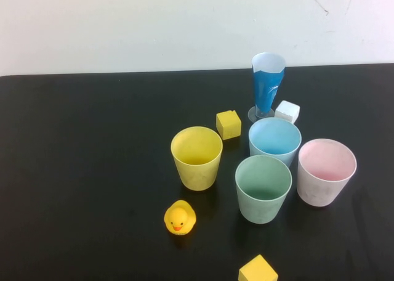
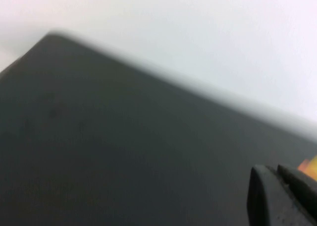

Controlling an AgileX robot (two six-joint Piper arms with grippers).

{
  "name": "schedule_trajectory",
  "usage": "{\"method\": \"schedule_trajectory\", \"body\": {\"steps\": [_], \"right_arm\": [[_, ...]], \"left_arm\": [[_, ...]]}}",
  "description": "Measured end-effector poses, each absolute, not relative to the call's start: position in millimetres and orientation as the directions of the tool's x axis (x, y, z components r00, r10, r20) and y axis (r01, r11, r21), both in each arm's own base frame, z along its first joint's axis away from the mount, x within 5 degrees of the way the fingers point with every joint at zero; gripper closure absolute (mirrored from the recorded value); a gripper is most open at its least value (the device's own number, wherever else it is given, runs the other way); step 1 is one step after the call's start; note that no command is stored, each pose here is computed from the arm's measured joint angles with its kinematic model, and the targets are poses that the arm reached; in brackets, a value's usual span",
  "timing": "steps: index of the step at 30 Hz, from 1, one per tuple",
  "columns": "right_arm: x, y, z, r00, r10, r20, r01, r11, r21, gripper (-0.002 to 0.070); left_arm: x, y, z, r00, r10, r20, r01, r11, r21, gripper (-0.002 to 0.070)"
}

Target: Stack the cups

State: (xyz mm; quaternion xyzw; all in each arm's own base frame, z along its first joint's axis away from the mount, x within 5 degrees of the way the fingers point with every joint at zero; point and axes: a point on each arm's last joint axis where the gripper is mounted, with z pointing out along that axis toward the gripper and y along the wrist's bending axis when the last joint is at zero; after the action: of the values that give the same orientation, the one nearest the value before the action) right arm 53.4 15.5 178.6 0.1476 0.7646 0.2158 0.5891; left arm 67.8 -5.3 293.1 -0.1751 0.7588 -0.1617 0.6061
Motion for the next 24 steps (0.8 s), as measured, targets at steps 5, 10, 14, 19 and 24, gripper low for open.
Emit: {"method": "schedule_trajectory", "body": {"steps": [5, 10, 14, 19, 24], "right_arm": [[53, 15, 179, -0.262, 0.477, -0.839, -0.030, 0.865, 0.501, 0.0666], [53, 15, 179, -0.262, 0.477, -0.839, -0.030, 0.865, 0.501, 0.0666], [53, 16, 179, -0.264, 0.476, -0.839, -0.030, 0.865, 0.501, 0.0666], [53, 16, 179, -0.264, 0.476, -0.839, -0.030, 0.865, 0.501, 0.0666], [53, 16, 178, -0.266, 0.476, -0.838, -0.030, 0.865, 0.501, 0.0666]], "left_arm": [[108, -3, 346, -0.481, -0.169, -0.860, -0.023, 0.983, -0.181, 0.0677], [160, -3, 388, -0.619, -0.042, -0.784, 0.065, 0.992, -0.105, 0.0677], [200, -20, 399, -0.683, 0.105, -0.723, 0.223, 0.972, -0.070, 0.0677], [245, -68, 386, -0.717, 0.307, -0.626, 0.426, 0.904, -0.044, 0.0631], [287, -113, 366, -0.727, 0.426, -0.538, 0.522, 0.853, -0.030, 0.0376]]}}
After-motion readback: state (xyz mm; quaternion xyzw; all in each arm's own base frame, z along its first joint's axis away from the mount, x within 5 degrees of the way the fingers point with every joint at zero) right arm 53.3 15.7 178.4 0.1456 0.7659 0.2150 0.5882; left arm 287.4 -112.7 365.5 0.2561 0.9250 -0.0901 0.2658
